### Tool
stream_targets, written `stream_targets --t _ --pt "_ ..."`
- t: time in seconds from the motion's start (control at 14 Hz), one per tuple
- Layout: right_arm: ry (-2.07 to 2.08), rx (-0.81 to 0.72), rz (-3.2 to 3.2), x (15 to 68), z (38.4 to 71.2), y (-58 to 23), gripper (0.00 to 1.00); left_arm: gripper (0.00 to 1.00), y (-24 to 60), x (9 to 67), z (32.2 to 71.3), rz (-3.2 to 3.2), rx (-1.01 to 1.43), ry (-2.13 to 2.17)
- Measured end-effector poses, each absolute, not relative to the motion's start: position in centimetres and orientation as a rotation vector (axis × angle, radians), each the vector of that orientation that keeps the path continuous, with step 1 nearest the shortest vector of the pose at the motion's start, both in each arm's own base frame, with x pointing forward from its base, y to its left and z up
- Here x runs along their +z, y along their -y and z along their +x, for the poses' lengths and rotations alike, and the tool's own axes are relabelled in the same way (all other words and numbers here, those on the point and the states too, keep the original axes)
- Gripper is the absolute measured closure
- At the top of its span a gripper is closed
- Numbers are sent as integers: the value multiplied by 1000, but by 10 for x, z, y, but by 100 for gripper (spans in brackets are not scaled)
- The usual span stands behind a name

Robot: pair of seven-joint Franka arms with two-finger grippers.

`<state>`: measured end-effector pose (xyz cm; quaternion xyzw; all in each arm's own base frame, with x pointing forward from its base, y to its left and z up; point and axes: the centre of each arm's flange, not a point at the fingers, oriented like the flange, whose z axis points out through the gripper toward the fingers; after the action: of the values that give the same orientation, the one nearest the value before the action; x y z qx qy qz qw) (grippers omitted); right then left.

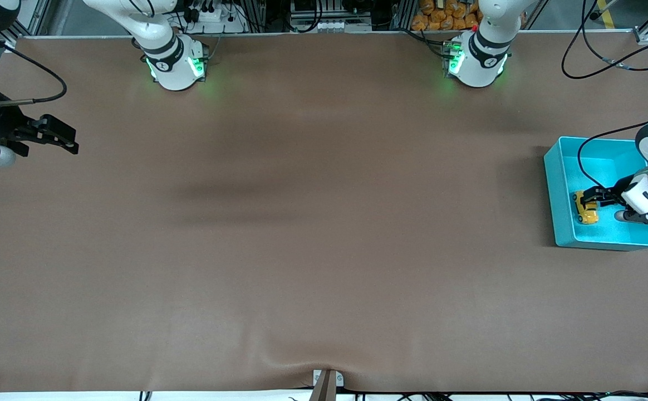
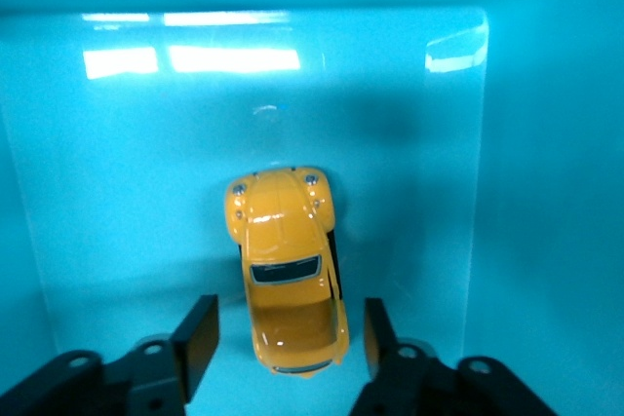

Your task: Wind and store yellow beetle car

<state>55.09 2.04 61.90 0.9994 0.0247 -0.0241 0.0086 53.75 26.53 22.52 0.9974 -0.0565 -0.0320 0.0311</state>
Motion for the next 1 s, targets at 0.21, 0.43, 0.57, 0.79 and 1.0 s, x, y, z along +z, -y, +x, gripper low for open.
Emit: stream_targets --t 0.21,0.43,0.57,0.79,1.0 --pt "-78 -76 3122 619 551 -20 0 0 -254 275 556 3111 15 222" --pt "-78 -77 3122 619 551 -20 0 0 -210 339 577 3127 132 326" --pt "-78 -77 3122 619 551 -20 0 0 -168 371 587 3128 184 325" --pt "-78 -77 3122 618 551 -20 0 0 -109 401 592 3123 187 219" --pt "-78 -78 3122 618 551 -21 0 0 -53 425 588 3125 142 215"
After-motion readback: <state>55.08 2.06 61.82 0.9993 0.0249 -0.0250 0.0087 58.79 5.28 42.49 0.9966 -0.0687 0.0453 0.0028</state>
